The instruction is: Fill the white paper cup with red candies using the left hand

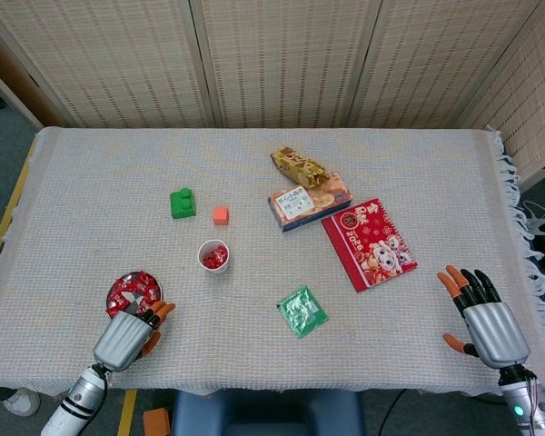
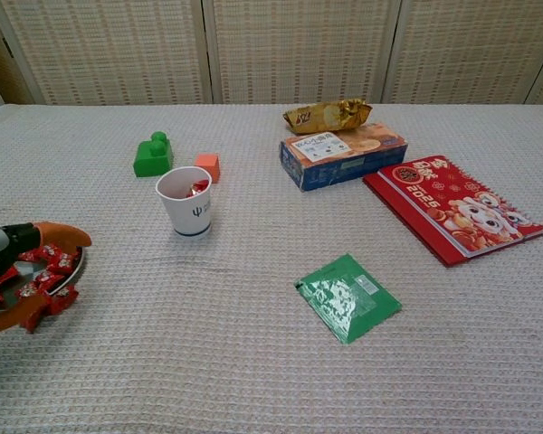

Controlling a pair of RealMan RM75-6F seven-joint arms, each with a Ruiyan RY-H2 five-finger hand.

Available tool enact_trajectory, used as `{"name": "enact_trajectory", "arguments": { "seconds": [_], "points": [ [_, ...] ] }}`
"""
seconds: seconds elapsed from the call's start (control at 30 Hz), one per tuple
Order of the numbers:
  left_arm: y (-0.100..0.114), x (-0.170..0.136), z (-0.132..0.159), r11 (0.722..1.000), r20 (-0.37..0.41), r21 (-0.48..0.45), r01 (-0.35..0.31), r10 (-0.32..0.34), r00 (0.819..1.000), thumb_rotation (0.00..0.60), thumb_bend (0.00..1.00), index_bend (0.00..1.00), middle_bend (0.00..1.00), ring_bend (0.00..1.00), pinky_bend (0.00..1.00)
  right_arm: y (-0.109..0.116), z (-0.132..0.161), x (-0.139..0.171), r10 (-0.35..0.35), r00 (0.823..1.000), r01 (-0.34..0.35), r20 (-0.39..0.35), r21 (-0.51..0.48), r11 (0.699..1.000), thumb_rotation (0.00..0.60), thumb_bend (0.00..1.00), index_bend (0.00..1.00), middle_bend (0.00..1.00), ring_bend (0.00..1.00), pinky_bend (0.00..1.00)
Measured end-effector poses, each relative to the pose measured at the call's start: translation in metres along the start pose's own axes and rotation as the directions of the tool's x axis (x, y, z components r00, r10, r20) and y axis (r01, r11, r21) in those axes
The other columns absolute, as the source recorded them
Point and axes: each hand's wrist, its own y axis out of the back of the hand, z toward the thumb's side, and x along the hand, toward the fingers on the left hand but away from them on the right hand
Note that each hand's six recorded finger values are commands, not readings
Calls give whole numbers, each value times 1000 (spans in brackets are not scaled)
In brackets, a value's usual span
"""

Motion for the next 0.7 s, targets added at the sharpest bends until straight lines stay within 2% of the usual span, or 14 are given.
{"name": "enact_trajectory", "arguments": {
  "seconds": [0.17,0.33,0.5,0.7],
  "points": [
    [-15,-1,5,996,30,78,54,-56,998,600,422,157,202,764,1000,0,0,2,-4,1000,4,2,1,1000,600,62,0,0,0,0],
    [-31,4,8,980,74,168,110,-123,990,600,420,148,185,769,1000,-1,-1,2,1,1000,-1,5,3,1000,600,62,0,0,0,0],
    [-39,13,3,970,64,199,142,-157,985,600,420,156,185,770,1000,1,-2,2,-5,1000,5,9,1,1000,600,62,0,0,0,0],
    [-40,14,-6,956,51,248,156,-173,984,600,418,212,194,768,1000,1,-4,2,-4,1000,4,16,1,1000,600,62,0,0,0,0]
  ]
}}
